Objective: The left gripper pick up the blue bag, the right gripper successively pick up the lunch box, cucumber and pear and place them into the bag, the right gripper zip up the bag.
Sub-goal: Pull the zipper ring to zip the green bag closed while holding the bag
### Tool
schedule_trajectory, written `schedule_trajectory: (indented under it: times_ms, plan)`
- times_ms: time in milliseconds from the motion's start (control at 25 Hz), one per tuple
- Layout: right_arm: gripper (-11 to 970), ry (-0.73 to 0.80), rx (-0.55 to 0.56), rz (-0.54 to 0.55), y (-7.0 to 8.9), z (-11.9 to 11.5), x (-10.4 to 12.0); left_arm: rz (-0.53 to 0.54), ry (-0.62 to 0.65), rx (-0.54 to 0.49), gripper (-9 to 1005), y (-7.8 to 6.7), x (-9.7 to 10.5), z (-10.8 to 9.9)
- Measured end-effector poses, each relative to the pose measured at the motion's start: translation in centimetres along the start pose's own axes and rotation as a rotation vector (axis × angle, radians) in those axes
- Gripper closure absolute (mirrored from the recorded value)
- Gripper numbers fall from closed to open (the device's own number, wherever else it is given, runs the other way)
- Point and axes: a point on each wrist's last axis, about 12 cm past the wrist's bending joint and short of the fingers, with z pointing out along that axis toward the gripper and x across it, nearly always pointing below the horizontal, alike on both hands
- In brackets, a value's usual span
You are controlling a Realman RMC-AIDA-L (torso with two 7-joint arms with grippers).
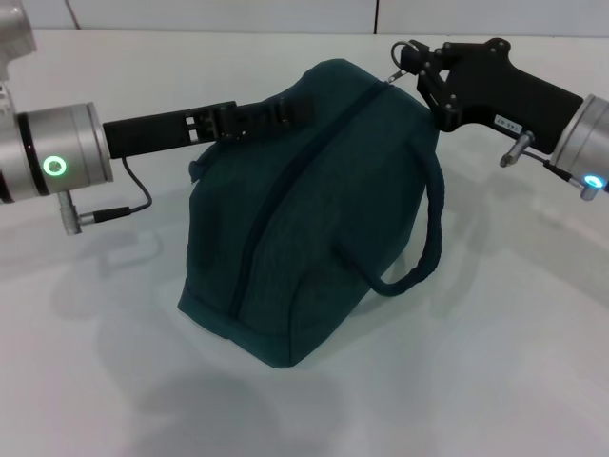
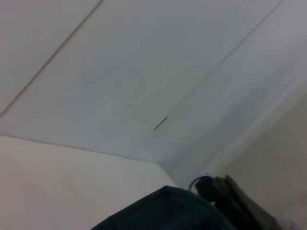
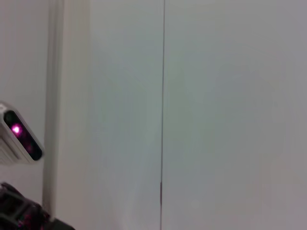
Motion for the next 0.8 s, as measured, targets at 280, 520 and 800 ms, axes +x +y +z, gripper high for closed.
schedule_trajectory:
  times_ms: [280, 520, 800]
  plan:
    - [934, -0.007, -0.004, 0.005, 0.13, -0.25, 0.08, -0.015, -0.003, -0.013, 285, 0.16, 0.08, -0.04]
    - [922, -0.011, -0.006, 0.008, 0.24, -0.38, 0.13, -0.02, 0.005, -0.004, 452, 0.04, 0.5, 0.19]
    - [908, -0.017, -0.011, 0.02, 0.41, -0.52, 0.2, -0.019, 0.003, 0.01, 679, -0.16, 0.73, 0.5]
